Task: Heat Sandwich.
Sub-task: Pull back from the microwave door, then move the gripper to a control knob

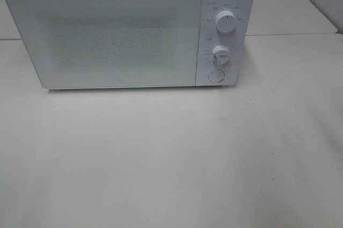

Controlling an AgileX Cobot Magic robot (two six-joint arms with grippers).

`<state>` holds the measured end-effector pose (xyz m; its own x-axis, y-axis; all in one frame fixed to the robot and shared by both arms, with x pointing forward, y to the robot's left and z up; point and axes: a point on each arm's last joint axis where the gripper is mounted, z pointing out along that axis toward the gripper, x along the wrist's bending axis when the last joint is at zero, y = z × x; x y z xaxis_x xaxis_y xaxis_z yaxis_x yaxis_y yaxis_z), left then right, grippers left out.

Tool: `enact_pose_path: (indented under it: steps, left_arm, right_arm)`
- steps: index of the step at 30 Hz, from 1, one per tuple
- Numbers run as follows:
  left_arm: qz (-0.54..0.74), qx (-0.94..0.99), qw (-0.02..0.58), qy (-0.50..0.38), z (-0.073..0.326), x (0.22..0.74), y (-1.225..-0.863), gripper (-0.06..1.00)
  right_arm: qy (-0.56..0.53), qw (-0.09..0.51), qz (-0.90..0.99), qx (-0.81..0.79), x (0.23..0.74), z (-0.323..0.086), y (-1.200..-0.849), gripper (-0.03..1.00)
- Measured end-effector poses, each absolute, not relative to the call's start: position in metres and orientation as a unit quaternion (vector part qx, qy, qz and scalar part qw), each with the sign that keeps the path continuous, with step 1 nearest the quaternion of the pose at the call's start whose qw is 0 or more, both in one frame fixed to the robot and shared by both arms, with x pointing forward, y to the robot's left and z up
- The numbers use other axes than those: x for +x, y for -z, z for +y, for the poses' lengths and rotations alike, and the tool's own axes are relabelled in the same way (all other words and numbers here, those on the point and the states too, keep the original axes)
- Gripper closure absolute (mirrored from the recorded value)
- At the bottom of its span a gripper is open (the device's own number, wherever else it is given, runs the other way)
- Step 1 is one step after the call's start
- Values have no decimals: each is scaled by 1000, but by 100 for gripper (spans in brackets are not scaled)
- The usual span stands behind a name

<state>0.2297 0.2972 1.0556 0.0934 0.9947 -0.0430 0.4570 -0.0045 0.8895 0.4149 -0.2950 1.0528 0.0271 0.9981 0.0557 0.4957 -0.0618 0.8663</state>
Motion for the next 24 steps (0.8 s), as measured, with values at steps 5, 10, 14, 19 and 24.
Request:
enact_pose_path:
  steps: [5,10,14,19,24]
  left_arm:
    - [582,623,398,-338,297,230,-1056,-3]
    - [582,623,398,-338,297,230,-1056,-3]
    - [582,623,398,-338,297,230,-1056,-3]
    - [582,623,398,-338,297,230,-1056,-3]
    - [582,623,398,-338,297,230,-1056,-3]
  right_arm:
    - [-386,353,588,618,434,-293,-1047,19]
    - [-421,369,570,601,447,-291,-1036,20]
    - [-431,371,554,608,452,-291,-1016,20]
    - [-437,382,563,588,452,-281,-1002,20]
    - [-441,386,571,575,454,-268,-994,20]
